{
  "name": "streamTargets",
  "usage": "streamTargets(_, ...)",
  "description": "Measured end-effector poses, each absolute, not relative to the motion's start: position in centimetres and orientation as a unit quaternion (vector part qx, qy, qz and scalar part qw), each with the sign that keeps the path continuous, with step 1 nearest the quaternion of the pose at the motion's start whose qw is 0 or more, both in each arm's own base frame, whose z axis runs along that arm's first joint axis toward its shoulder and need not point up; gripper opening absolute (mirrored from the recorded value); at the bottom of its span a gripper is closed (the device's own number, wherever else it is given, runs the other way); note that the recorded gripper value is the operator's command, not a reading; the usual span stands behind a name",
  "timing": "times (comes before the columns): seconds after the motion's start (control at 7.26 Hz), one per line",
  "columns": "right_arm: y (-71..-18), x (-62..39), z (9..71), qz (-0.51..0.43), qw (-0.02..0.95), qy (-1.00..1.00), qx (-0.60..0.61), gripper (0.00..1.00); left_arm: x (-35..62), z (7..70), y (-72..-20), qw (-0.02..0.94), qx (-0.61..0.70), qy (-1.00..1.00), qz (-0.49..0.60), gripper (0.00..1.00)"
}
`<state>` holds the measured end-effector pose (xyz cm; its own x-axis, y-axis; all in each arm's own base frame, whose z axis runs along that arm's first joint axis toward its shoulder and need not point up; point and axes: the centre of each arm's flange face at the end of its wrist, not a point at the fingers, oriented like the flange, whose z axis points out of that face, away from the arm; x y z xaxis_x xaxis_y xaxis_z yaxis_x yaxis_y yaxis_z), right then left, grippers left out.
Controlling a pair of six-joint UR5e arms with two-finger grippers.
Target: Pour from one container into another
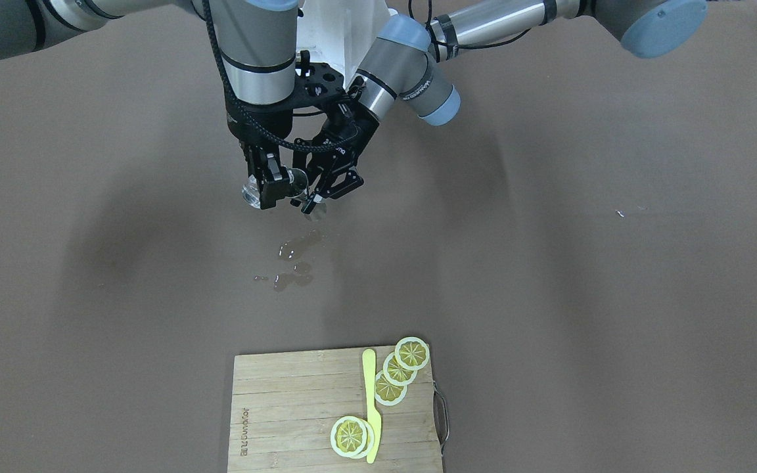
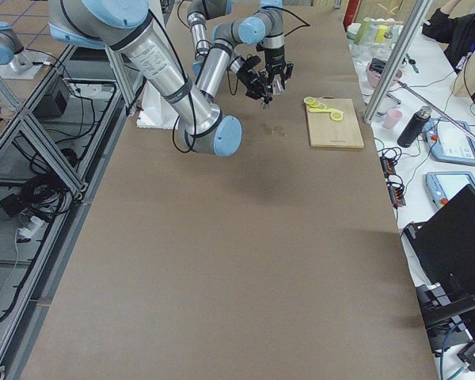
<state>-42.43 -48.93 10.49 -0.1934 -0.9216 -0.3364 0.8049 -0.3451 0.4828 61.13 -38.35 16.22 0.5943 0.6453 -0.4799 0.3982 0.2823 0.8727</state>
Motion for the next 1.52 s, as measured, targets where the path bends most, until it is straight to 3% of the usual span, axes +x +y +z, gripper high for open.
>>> streamTargets(0.96,-47.3,-43.5,11.7,-0.776,0.549,-0.118,0.287,0.0,61.1,16.2,-38.4,0.669,0.592,0.441,0.093,0.0)
streamTargets(1.52,-49.2,-40.4,13.7,-0.759,0.55,-0.169,0.306,0.0,61.1,16.3,-38.3,0.669,0.592,0.441,0.093,0.0)
